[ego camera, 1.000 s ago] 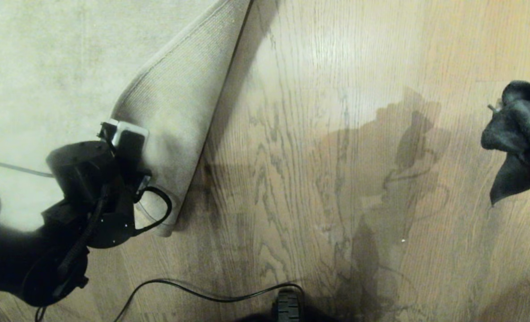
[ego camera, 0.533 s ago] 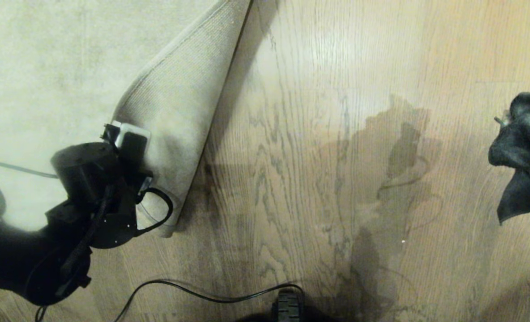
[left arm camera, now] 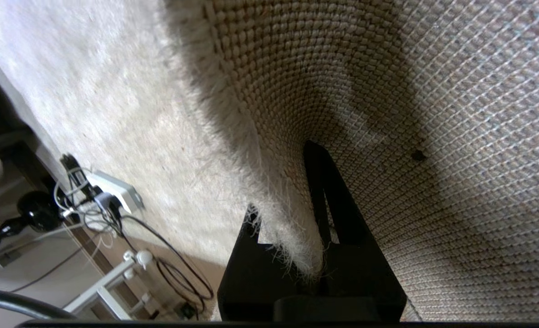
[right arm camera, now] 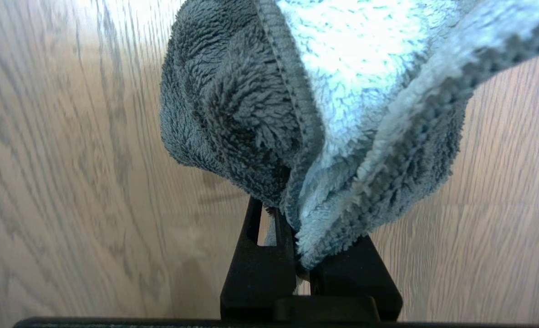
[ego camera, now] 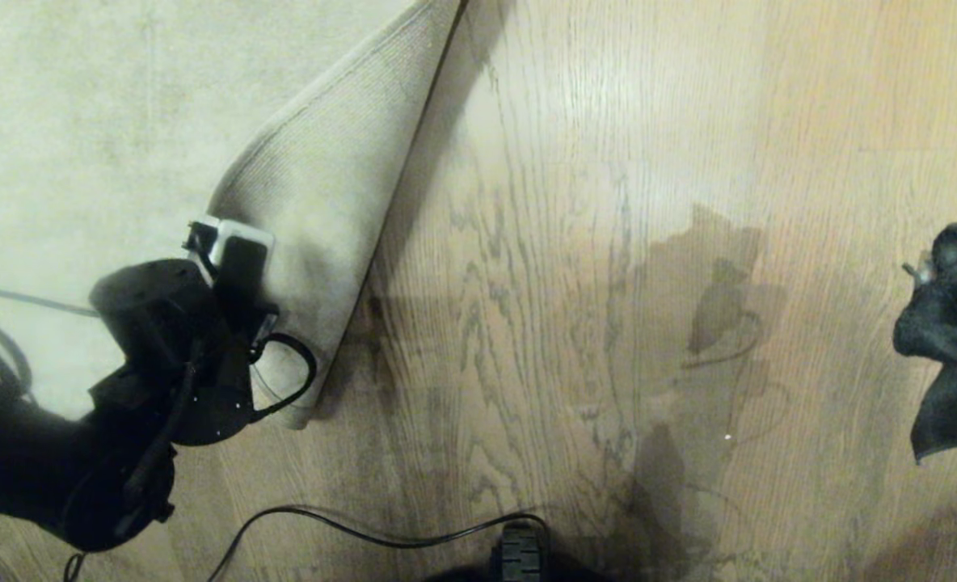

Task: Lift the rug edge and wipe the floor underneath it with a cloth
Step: Lay down the carpet

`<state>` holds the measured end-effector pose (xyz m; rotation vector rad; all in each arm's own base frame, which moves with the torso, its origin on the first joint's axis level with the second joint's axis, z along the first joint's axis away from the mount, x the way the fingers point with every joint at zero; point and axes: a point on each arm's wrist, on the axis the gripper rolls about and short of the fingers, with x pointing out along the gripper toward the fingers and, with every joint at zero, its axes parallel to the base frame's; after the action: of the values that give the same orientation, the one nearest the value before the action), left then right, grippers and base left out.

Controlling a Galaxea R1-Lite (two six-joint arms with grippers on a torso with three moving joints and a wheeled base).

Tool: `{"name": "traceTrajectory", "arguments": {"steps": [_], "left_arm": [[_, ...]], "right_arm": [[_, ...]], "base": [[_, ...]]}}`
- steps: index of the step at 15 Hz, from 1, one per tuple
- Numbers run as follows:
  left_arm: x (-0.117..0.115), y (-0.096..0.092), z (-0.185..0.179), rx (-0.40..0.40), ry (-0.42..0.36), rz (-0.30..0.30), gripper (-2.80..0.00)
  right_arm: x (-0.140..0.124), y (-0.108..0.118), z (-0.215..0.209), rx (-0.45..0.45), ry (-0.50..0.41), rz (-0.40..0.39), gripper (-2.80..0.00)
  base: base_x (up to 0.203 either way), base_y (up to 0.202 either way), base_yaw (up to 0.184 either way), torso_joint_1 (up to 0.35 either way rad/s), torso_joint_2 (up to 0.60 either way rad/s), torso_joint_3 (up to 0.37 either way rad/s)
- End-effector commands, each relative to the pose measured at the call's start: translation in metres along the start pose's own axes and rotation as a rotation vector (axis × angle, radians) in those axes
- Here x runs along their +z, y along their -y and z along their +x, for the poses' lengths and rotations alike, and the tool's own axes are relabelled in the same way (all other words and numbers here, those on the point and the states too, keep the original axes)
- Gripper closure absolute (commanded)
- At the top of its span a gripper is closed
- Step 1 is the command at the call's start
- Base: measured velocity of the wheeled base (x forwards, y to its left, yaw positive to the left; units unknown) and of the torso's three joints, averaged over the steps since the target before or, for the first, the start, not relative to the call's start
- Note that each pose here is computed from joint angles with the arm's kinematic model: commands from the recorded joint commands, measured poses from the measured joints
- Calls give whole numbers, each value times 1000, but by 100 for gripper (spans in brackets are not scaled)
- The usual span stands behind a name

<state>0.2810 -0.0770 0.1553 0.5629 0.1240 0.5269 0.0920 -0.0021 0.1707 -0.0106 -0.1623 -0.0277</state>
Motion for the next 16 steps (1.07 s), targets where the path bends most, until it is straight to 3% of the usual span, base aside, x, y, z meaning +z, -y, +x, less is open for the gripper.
{"name": "traceTrajectory", "arguments": {"steps": [1, 7, 16], "left_arm": [[-2, 6, 3, 3, -3, 12, 0], [-2, 5, 1, 2, 1, 6, 0], [4, 7, -8, -21, 27, -8, 0]], "right_arm": [[-5, 0, -16, 0, 21, -1, 0], [-10, 0, -53, 0, 21, 0, 0], [-57, 0, -120, 18, -66, -10, 0]], "base": [[0, 0, 0, 0, 0, 0], [0, 0, 0, 0, 0, 0], [0, 0, 0, 0, 0, 0]]}}
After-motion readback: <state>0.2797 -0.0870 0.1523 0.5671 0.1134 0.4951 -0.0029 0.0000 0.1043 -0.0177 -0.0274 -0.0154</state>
